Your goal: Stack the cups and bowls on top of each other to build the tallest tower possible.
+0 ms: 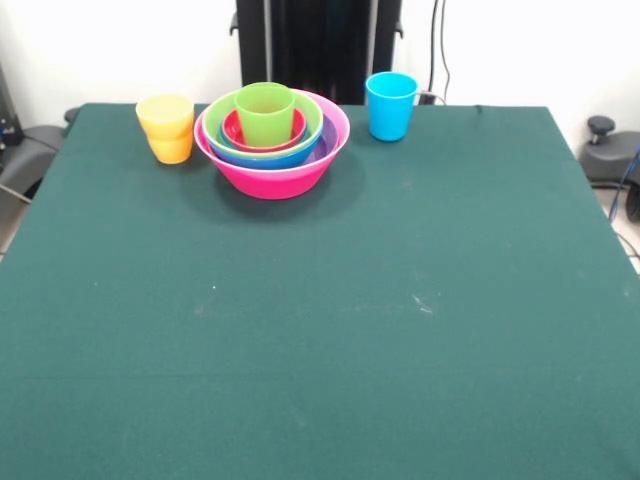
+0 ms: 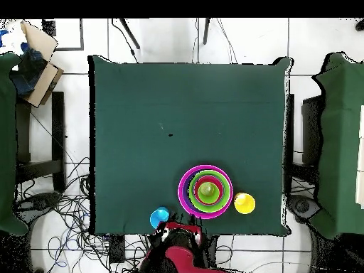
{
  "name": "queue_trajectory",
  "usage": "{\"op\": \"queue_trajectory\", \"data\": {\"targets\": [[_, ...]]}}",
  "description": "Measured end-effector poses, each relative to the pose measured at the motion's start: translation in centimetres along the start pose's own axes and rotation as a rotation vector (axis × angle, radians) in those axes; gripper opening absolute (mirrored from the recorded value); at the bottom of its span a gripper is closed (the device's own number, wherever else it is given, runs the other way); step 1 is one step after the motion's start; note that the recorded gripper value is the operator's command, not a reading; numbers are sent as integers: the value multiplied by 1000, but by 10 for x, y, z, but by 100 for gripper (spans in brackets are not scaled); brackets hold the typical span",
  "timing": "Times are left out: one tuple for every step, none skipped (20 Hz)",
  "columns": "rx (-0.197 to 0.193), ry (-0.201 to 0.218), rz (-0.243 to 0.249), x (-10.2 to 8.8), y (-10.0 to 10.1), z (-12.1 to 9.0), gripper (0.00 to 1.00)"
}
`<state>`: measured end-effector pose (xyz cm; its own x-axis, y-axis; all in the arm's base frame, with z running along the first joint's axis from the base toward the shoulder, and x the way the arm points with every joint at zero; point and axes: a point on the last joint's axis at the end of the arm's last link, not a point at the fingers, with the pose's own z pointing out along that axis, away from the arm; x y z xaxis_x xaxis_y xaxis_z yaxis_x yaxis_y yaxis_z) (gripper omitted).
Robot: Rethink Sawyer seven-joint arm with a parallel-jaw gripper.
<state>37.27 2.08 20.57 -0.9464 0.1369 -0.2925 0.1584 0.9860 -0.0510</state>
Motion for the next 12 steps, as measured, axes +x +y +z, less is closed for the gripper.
{"op": "queue_trajectory", "data": {"targets": [[-1,2,5,-1,-1,0,100],[-4,7,18,-2,-4,1,100],[-5,9,28,-3,-7,1,100],[-7,16,43,-3,-12,2,100],[-9,19,48,-2,-14,3,100],[-9,30,58,1,-20,4,100],[-10,39,63,5,-23,4,100],[-10,50,67,10,-26,5,100],[-10,62,71,16,-29,5,100],[-7,82,60,33,-34,5,100],[-7,84,51,38,-35,5,100],[-3,55,40,34,-37,5,100]]}}
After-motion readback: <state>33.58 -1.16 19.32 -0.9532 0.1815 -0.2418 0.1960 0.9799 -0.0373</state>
